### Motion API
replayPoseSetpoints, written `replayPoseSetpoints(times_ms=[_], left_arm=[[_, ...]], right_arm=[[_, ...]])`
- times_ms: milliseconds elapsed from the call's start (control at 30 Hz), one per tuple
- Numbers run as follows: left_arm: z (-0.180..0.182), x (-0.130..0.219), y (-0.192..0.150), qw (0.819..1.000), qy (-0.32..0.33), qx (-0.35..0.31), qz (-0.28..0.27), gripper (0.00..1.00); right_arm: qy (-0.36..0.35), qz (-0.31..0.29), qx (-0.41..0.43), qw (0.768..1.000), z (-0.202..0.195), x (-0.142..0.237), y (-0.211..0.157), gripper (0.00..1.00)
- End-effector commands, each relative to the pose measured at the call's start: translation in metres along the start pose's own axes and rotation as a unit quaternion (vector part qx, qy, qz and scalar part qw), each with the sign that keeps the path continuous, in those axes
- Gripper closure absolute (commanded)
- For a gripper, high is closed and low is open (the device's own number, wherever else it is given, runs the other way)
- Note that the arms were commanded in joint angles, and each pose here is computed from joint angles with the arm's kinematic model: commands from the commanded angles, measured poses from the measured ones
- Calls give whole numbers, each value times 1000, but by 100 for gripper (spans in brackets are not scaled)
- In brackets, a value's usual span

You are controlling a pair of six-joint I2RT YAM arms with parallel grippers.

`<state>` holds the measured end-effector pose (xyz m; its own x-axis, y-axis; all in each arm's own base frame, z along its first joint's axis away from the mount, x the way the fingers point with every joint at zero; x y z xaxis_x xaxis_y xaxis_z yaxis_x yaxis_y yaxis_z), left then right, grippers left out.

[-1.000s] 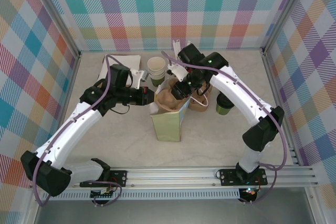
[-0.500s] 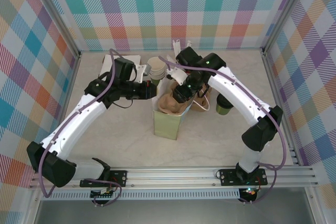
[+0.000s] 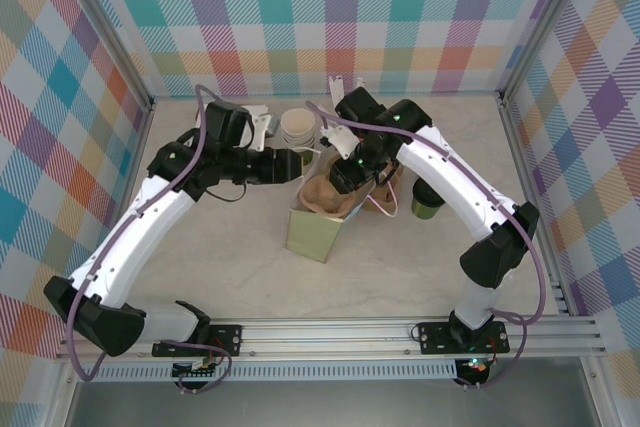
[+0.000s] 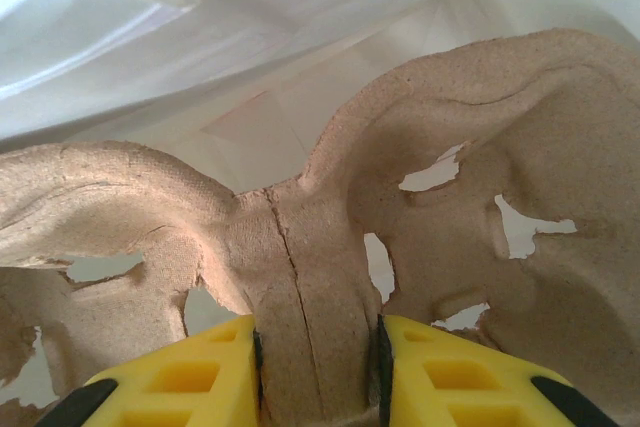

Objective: Pack the takeout coffee

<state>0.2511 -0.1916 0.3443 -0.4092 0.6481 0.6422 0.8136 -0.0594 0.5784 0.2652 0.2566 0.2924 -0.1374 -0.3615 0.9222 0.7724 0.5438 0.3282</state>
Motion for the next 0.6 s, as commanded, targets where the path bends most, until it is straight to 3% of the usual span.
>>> replayPoseSetpoints(times_ms=[0, 167, 300, 567], left_arm=[[-7, 36, -9, 1000, 14, 21, -16, 42], [-10, 52, -31, 999, 5, 38, -2, 41], [-14, 40, -40, 998, -29, 58, 7, 40], [-11, 13, -37, 998, -32, 59, 17, 41]], right_arm=[[-2, 8, -20, 1000, 1, 0, 0, 68], [8, 11, -23, 1000, 4, -2, 3, 68], [10, 12, -24, 1000, 5, -2, 5, 69], [10, 19, -27, 999, 5, -4, 4, 69]])
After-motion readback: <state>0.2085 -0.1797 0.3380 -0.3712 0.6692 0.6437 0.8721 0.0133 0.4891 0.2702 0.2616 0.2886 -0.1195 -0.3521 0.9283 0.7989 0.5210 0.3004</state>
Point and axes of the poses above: each hand's point on the last joint's axis, 136 mm out from that joint toward the fingers, its own x axis back along the fingers, its own z axis along the line the jaws close on, y = z × x, the point moved 5 cm from there along x, back along the fingers, and after that the axes turned 6 degrees about -x, right-handed, at the moved point
